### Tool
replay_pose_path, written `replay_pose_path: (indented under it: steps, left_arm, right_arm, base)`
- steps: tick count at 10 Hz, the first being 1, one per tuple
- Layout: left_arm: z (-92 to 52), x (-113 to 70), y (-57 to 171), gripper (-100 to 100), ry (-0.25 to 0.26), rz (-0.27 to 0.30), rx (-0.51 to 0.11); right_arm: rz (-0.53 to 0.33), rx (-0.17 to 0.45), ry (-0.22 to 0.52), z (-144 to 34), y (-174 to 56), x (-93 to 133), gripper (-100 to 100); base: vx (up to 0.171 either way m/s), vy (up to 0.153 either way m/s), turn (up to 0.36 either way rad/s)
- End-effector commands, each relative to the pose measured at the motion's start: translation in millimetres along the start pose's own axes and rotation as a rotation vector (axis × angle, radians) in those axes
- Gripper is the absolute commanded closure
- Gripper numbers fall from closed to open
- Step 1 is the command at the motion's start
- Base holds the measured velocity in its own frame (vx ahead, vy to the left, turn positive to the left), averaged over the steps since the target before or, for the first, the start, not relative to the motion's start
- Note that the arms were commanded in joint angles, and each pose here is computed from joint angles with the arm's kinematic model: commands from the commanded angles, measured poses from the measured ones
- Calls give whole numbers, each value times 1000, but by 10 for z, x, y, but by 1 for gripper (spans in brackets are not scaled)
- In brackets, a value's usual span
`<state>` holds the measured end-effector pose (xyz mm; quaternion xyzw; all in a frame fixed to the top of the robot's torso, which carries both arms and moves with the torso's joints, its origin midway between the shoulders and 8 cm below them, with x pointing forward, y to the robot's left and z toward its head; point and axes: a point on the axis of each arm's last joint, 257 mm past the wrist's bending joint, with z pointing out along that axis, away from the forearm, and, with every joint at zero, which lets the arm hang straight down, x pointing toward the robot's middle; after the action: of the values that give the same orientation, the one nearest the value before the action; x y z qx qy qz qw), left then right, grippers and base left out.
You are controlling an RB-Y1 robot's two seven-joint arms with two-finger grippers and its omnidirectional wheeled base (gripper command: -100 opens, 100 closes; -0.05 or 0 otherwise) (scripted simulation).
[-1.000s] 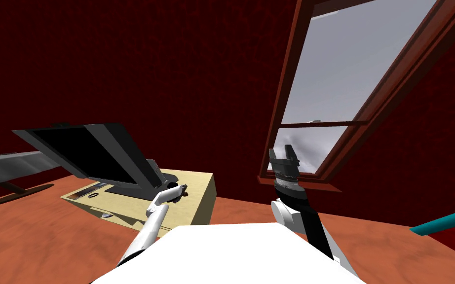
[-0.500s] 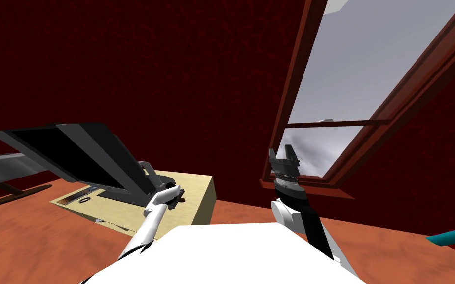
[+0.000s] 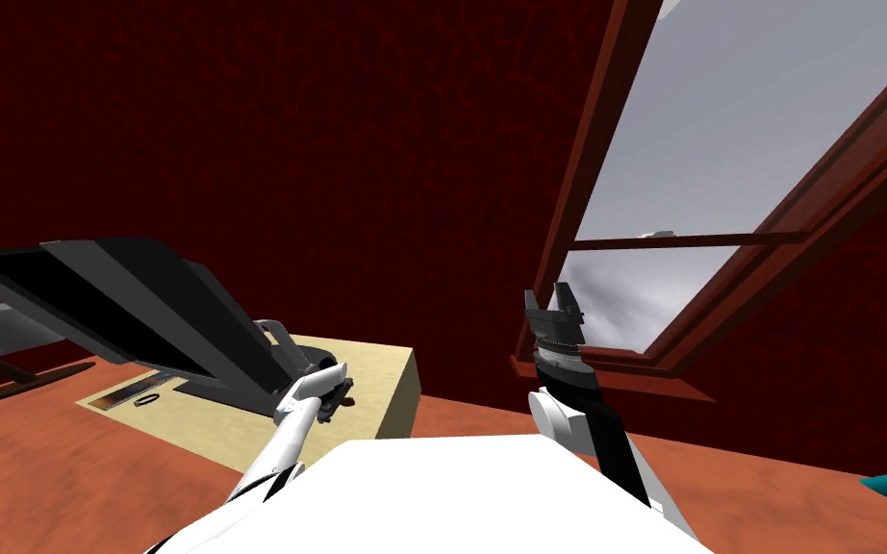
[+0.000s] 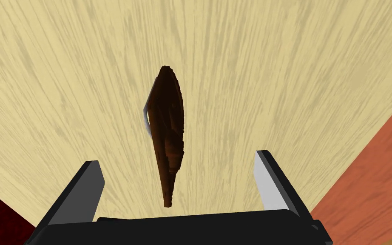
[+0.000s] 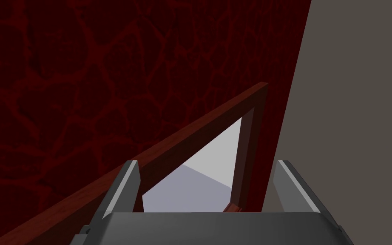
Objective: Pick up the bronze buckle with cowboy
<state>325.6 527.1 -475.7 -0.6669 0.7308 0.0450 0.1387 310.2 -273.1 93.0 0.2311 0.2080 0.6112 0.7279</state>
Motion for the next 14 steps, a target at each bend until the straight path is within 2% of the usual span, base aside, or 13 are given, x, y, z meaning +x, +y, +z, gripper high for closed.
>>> replay_pose_path:
  steps: [1,3,4,5,6,7,8,9,10,11,12,13,14]
  left_arm:
    - [12,-1,148,-100,18,-2,-55]
    - [16,-18,272,-100,31,-6,-97]
    - [23,-27,225,-100,26,-5,-82]
    - [22,-24,235,0,28,-5,-86]
    - [47,-242,353,-100,-17,-22,-72]
    - [97,-193,489,-100,2,-33,-84]
    - [99,-168,472,-100,12,-38,-78]
    - [116,-358,632,-100,-28,-52,-78]
    - [156,-337,742,-100,-17,-60,-81]
    - [160,-293,724,-100,0,-71,-72]
    - [156,-495,850,-100,-43,-80,-67]
    - [196,-455,984,-100,-30,-88,-77]
    - [207,-398,990,-100,-8,-103,-71]
  right_arm:
    - [0,0,0,0,0,0,0]
    - [0,0,0,0,0,0,0]
    - [0,0,0,0,0,0,0]
    - [0,0,0,0,0,0,0]
    - [0,0,0,0,0,0,0]
    - [0,0,0,1,0,1,0]
    - [0,0,0,0,0,0,0]
    - [0,0,0,0,0,0,0]
    - [0,0,0,1,0,1,0]
    - [0,0,0,0,0,0,0]
    - [0,0,0,0,0,0,0]
    - [0,0,0,1,0,1,0]
    - [0,0,0,0,0,0,0]
  base:
    - [109,-13,3]
    - [94,-5,1]
    - [36,2,0]
    - [7,0,0]
    - [22,-18,-287]
    - [24,-13,-139]
    - [11,-8,27]
    - [23,-24,-251]
    - [23,-14,-155]
    - [8,-4,14]
    - [19,-22,-285]
    - [22,-12,-147]
    - [12,-3,42]
